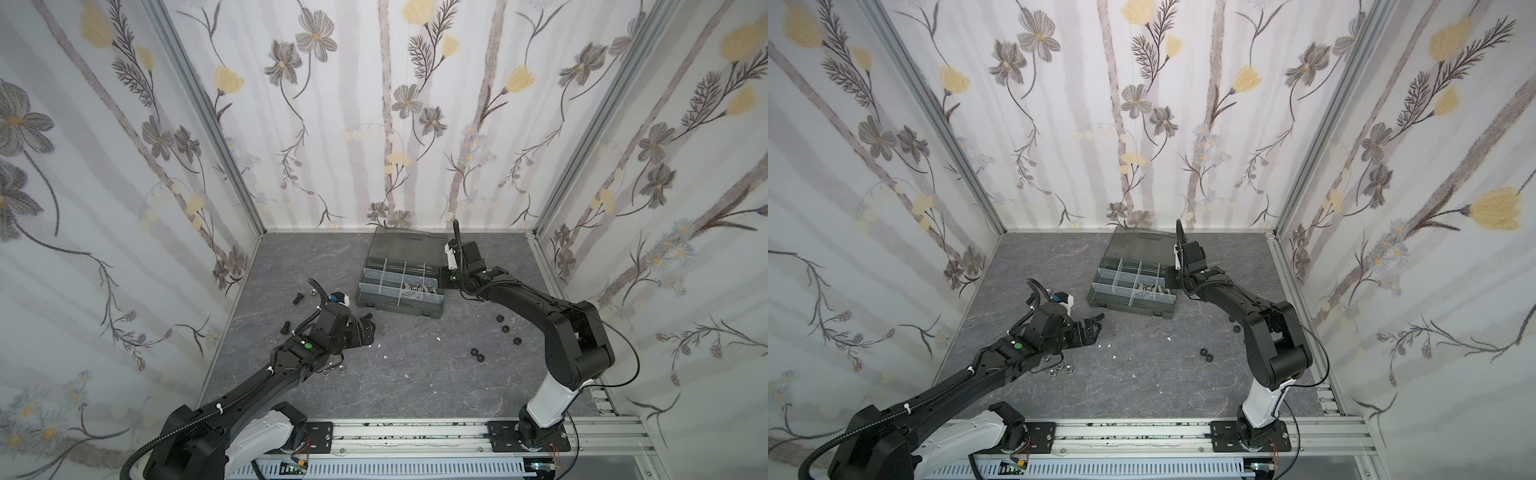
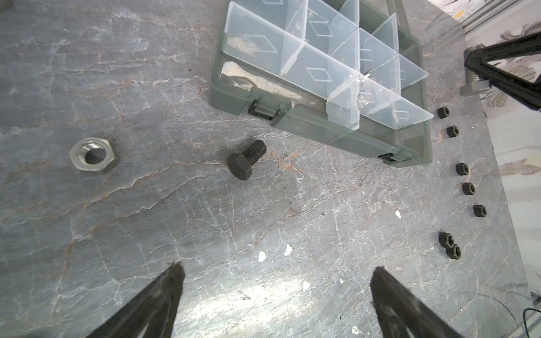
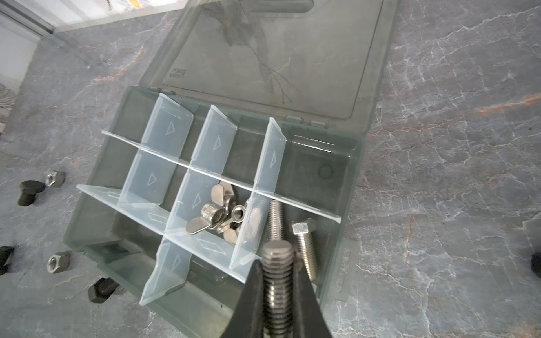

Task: Sort the screws and nuts into containers
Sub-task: 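Carry the silver bolt into the bolt compartment and open the right gripper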

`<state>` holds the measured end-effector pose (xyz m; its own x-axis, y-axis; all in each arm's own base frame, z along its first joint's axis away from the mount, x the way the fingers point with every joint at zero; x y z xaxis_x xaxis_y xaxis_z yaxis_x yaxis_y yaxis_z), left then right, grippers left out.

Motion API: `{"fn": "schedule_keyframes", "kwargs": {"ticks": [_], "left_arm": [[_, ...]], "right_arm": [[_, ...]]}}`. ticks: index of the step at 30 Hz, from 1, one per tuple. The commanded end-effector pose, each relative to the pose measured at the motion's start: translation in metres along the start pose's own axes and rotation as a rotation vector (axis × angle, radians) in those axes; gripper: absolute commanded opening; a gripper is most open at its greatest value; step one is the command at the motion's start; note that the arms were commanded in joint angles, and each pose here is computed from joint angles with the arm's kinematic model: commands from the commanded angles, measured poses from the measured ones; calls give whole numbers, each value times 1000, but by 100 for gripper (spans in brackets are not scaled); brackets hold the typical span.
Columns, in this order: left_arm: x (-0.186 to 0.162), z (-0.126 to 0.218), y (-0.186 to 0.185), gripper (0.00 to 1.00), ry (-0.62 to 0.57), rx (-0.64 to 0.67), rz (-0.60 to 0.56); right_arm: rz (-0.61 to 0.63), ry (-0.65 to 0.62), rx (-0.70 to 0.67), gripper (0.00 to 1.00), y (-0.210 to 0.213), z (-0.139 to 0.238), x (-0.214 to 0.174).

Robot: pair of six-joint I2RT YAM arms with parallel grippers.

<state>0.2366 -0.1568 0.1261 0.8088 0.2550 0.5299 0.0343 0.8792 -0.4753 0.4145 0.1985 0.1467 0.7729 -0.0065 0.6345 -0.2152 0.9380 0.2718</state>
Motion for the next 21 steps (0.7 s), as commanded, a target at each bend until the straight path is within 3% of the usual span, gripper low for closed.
{"fn": "schedule_keyframes", "kwargs": {"ticks": [1,12,21], "left_arm": [[1,-1,3,100,-22,11,30],[2,-6,6,100,-12,37,27],[2,-13,6,99,7,62,21]], "right_arm": [[-2,-23,41,7,9,-6,9],[-2,14,54,13,10,-31,6],[-3,21,66,32,9,-35,3]]}}
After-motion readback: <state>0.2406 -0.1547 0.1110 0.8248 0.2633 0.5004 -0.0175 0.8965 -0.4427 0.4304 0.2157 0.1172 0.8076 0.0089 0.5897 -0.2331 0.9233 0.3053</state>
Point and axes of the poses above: each gripper's point midway between its finger pads, its own z axis back along the fingers, its own y axis along the line the jaws close on, x = y × z, the point moved 3 cm from there along z, back along the fingers, and after that the axes turned 3 degrees about z, right-handed, at the moved point
